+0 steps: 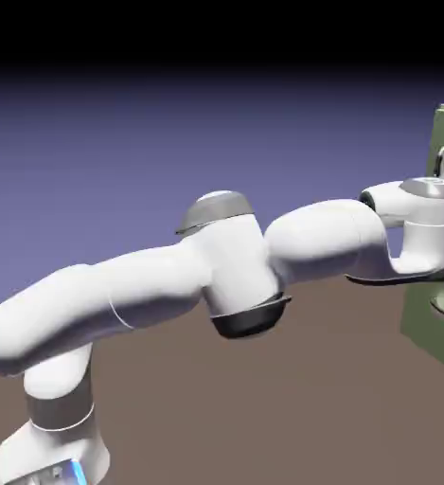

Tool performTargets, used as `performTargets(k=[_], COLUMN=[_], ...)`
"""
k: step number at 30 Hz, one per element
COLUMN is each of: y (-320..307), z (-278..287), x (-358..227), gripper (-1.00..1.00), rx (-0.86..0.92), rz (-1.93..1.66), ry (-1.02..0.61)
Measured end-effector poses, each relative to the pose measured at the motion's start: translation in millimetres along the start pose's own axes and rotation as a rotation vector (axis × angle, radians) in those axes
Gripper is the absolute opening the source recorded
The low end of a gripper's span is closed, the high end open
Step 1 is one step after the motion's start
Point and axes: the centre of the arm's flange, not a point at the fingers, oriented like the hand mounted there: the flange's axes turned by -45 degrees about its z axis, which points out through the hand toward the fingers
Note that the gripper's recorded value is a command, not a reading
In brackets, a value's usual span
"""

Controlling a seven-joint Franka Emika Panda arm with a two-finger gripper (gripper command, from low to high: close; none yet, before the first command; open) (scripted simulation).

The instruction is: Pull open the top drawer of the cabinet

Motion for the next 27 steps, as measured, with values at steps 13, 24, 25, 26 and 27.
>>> performTargets(k=[13, 24, 25, 26, 27], y=[-0.1, -0.1, -0.1, -0.1, -0.1], z=[-74.9, -167.2, -176.9, -186.7, -196.9], x=[0.0, 0.0, 0.0, 0.0, 0.0], gripper=[-1.0, -1.0, -1.0, -1.0, -1.0], rx=[0.0, 0.0, 0.0, 0.0, 0.0], rz=[0.0, 0.001, 0.001, 0.001, 0.001], ry=[0.0, 0.0, 0.0, 0.0, 0.0])
